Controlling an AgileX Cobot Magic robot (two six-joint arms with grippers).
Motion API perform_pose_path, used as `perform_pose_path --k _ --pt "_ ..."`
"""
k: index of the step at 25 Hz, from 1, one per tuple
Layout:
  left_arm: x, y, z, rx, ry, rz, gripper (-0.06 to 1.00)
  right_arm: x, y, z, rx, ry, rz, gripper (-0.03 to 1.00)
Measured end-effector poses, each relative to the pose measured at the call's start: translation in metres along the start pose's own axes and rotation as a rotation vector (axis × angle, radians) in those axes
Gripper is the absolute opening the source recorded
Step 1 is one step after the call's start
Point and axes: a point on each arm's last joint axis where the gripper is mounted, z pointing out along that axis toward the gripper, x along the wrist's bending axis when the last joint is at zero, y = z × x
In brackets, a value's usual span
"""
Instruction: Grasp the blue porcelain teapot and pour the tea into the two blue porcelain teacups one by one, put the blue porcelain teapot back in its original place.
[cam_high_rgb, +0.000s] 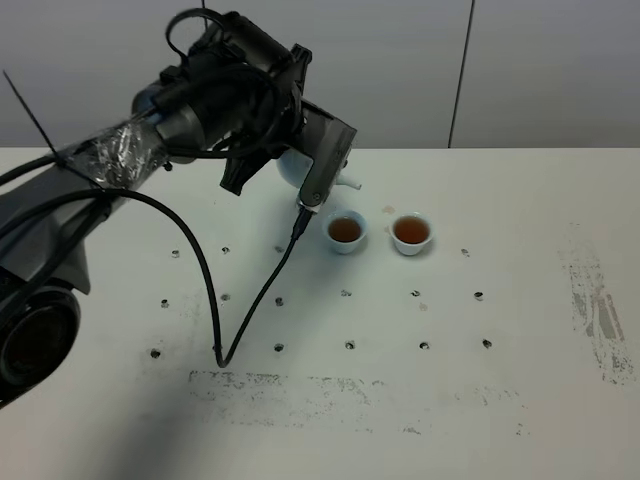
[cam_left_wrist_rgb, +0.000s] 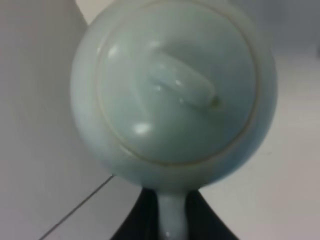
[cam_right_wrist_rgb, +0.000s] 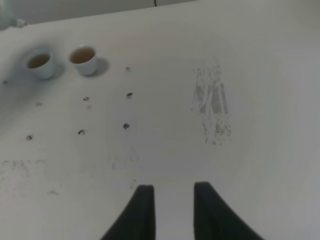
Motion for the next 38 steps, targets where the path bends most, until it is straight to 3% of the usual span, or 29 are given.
perform_pose_path --k 5,12,18,26,30,38 --pt "-0.007 -0.005 -0.026 -0.123 -0.122 -0.223 0.13 0.0 0.0 0.0 0.0 0.0 0.0 0.21" --pt "-0.018 -0.014 -0.049 -0.108 -0.245 -0.498 0.13 0.0 0.0 0.0 0.0 0.0 0.0 0.21" --pt "-0.062 -0.012 -0.052 -0.151 -0.292 -0.566 0.13 0.0 0.0 0.0 0.0 0.0 0.0 0.21" --pt "-0.102 -0.007 -0.031 -0.188 -0.404 -0.887 0.13 0.0 0.0 0.0 0.0 0.0 0.0 0.21" --pt "-0.109 0.0 -0.011 -0.191 -0.412 -0.976 0.13 0.0 0.0 0.0 0.0 0.0 0.0 0.21" --pt "-0.113 0.003 0.013 -0.202 -0.382 -1.048 0.13 0.0 0.0 0.0 0.0 0.0 0.0 0.21"
